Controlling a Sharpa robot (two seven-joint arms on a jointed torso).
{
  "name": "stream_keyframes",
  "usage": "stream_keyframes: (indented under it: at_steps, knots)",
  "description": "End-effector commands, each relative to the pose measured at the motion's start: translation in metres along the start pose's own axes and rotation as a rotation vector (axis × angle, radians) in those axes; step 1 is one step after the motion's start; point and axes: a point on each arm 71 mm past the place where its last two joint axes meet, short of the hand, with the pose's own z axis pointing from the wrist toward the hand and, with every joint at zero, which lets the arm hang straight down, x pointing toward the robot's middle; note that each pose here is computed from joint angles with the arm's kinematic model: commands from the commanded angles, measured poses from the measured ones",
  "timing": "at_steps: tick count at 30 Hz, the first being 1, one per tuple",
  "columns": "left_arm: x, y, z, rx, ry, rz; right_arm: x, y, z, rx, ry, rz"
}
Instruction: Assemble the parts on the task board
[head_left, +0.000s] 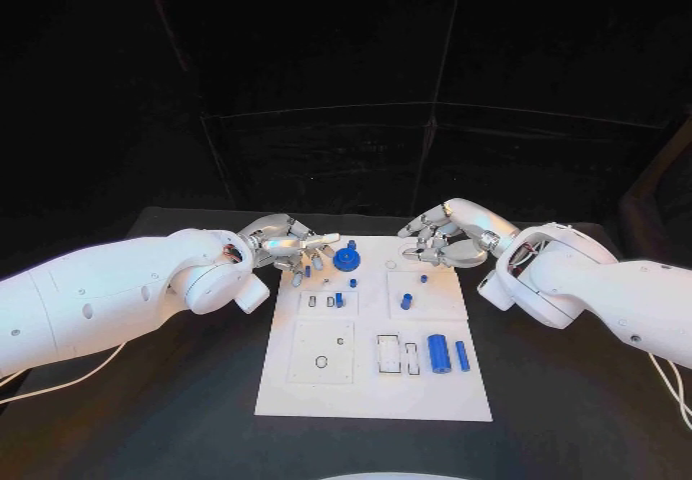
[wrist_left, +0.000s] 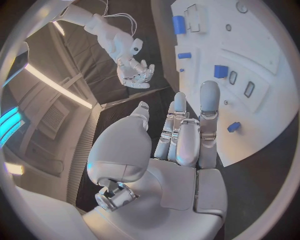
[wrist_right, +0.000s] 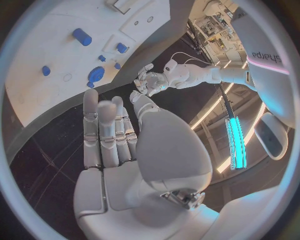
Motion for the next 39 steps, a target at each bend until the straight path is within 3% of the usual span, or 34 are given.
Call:
stream_keyframes:
  at_steps: [1, 5, 10, 19, 23, 32, 39]
  knots:
    - [0.0018, 0.0099, 0.0033, -0.22, 0.071, 0.225, -0.005, -0.001, 0.0, -0.024, -0.003, 0.167]
    - [0.0021, 0.0063, 0.0114, -0.295, 0.082, 0.344, -0.011, -0.006, 0.002, -0.018, -0.037, 0.175]
    - [0.0111, -0.0003, 0.0245, -0.381, 0.114, 0.463, -0.013, -0.008, 0.005, -0.019, -0.057, 0.178]
    - [0.0203, -0.01, 0.0393, -0.443, 0.12, 0.547, -0.014, -0.009, 0.008, -0.018, -0.065, 0.178]
    - [0.0254, -0.014, 0.0454, -0.472, 0.15, 0.579, -0.013, -0.009, 0.009, -0.016, -0.064, 0.179]
    - [0.0316, -0.016, 0.055, -0.53, 0.197, 0.626, -0.012, -0.009, 0.011, -0.012, -0.062, 0.179]
    - [0.0347, -0.0186, 0.0612, -0.534, 0.212, 0.638, -0.012, -0.01, 0.012, -0.009, -0.061, 0.179]
